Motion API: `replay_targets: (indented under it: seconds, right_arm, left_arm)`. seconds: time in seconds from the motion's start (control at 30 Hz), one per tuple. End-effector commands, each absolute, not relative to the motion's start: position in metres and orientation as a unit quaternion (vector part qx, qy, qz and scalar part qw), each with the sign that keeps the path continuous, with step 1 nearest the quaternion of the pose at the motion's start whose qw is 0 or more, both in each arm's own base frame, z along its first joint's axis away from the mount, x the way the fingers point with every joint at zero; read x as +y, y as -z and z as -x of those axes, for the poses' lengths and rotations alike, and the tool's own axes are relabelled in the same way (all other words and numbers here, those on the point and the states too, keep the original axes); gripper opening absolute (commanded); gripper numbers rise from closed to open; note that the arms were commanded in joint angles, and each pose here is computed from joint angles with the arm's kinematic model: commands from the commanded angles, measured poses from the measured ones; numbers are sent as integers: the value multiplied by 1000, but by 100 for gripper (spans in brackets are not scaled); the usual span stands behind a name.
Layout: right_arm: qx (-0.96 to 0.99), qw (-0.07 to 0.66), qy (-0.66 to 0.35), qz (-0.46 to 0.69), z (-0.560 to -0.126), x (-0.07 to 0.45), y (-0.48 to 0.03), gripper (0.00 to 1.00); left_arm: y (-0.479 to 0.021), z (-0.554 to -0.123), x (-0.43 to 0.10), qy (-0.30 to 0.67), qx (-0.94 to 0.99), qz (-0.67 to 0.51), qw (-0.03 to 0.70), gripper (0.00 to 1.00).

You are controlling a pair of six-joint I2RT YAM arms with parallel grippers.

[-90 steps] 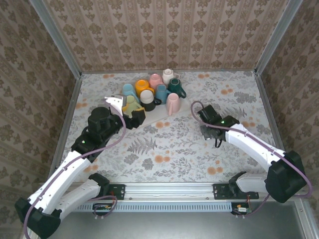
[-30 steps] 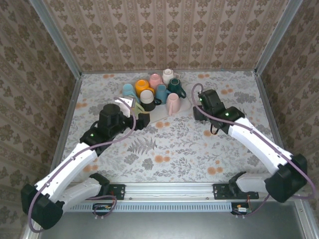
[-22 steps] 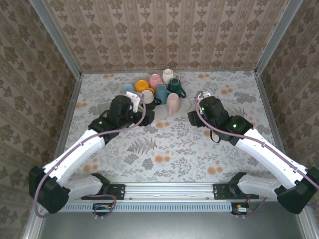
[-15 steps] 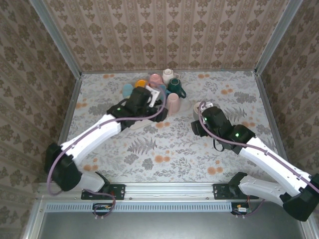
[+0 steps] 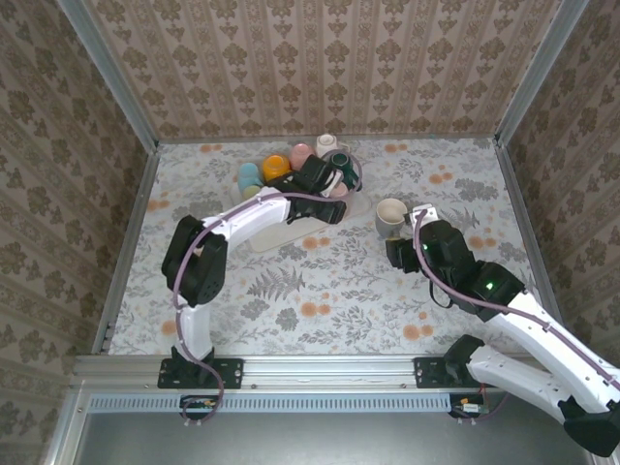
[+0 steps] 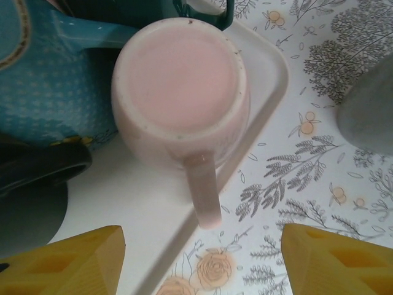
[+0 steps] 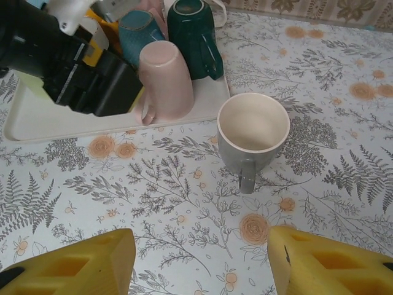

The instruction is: Turn the mug right side up

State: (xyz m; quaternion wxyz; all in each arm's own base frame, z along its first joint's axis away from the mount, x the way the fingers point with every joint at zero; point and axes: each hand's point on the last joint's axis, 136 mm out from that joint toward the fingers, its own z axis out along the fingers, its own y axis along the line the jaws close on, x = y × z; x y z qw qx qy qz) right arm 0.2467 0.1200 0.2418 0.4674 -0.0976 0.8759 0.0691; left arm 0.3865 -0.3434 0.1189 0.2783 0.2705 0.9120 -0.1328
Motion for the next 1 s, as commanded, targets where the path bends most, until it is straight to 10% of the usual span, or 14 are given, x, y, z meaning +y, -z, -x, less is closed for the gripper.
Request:
replay_targets:
  seconds: [0.0, 0.97]
  right_arm:
    - [875, 472, -56, 91, -245, 112, -240, 61]
    - [874, 471, -77, 93, -244, 118, -235, 60]
  left_arm:
    - [-120, -396, -346, 143, 918, -252, 270, 68]
    - [-90, -426, -335, 93, 929, -239, 267, 20]
